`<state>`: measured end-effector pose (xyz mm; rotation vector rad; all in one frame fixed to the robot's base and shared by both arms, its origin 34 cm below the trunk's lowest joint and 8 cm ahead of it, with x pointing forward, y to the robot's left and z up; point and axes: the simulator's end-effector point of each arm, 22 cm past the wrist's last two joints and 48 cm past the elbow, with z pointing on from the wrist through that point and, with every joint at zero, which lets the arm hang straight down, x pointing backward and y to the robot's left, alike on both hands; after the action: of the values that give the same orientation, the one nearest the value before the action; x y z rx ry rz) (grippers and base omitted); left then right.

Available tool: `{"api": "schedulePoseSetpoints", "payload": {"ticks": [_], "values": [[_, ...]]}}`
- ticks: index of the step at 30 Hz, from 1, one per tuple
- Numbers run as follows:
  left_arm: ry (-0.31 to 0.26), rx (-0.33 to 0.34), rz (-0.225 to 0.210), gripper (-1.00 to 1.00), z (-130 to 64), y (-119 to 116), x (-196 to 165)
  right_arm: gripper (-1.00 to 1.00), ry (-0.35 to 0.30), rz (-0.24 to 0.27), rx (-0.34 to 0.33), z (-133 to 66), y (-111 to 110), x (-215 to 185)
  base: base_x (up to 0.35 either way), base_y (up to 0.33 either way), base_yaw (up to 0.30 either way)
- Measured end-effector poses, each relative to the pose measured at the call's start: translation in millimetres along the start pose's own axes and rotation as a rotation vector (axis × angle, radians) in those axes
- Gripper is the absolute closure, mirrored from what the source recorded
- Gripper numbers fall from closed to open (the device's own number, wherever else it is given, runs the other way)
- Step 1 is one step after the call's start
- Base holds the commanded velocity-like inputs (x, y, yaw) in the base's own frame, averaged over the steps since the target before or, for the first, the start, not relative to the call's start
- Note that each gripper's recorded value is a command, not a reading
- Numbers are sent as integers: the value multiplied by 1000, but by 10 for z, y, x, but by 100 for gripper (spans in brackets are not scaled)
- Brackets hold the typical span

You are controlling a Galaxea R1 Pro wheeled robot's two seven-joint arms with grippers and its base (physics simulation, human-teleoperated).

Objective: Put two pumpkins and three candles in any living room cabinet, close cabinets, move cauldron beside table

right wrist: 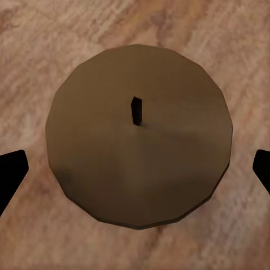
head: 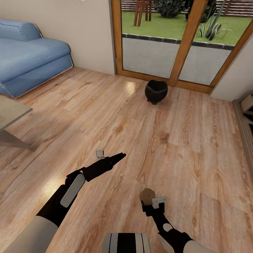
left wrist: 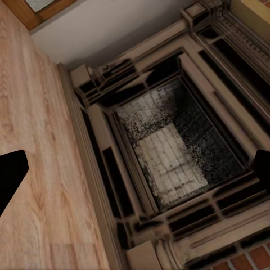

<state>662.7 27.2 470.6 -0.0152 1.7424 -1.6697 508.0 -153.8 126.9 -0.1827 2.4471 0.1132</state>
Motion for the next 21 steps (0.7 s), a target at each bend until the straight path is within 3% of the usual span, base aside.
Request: {"api": "schedulePoseSetpoints", "payload": {"ticks": [21], "values": [[7, -22, -32, -100, -23, 198, 120, -100, 36, 5, -4, 39, 17, 210, 0, 0, 0]]}}
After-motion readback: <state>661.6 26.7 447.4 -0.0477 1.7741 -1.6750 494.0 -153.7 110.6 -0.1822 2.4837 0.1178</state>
